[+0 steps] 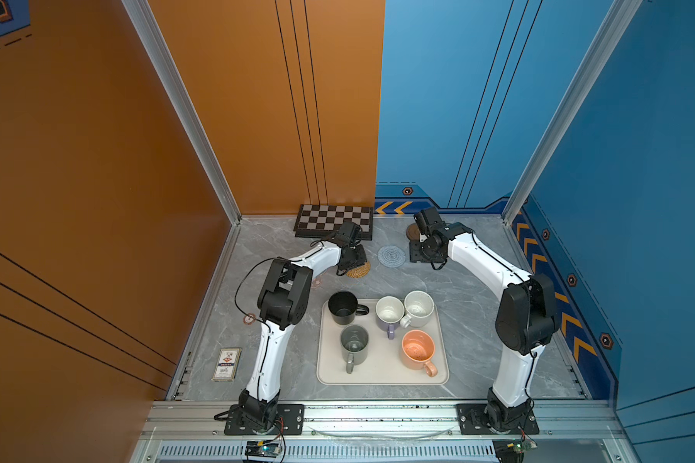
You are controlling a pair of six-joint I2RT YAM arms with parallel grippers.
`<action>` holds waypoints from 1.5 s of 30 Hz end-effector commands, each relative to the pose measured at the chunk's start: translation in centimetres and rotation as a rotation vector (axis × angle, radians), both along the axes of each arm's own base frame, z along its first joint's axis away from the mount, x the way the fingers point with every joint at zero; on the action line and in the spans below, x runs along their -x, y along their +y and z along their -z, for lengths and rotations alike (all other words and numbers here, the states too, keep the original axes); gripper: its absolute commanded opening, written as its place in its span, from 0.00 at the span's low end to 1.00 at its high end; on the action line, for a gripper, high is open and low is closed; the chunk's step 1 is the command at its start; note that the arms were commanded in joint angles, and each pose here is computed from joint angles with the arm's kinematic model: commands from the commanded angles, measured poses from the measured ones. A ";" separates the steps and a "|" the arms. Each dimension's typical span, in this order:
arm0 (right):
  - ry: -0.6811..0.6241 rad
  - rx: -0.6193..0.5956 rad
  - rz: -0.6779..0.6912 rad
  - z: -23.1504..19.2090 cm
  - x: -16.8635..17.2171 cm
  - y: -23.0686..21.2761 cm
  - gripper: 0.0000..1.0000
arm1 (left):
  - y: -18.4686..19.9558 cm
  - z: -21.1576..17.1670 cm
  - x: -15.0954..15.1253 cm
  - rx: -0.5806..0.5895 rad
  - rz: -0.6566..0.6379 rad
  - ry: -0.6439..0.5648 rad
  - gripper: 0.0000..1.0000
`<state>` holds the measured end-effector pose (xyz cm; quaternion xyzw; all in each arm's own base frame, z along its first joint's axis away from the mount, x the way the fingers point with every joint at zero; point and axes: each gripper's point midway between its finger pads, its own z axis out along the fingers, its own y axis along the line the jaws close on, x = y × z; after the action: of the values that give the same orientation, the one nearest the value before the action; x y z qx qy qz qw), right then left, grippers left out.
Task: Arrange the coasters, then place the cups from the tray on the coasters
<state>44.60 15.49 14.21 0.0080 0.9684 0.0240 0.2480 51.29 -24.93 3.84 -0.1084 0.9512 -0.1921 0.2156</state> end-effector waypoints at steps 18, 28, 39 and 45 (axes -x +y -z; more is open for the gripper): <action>0.056 -0.036 -0.011 3.0 0.8 2.3 0.62 | 2.5 -7.3 -2.8 -0.050 -0.030 -0.184 0.29; 0.082 -0.099 -0.037 5.4 -1.0 5.2 0.61 | 14.3 -7.7 3.9 -0.153 -0.210 -0.153 0.32; 0.132 -0.123 -0.019 9.4 -3.5 6.7 0.61 | 24.9 -5.7 6.5 -0.212 -0.424 -0.035 0.53; 0.135 -0.124 0.006 10.6 -4.6 6.9 0.61 | 26.9 -4.2 5.3 -0.242 -0.453 0.017 0.58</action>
<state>48.26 22.32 3.38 0.0115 0.9814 0.0772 0.1751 46.07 1.34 9.31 -0.2951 0.9125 -0.0482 0.2792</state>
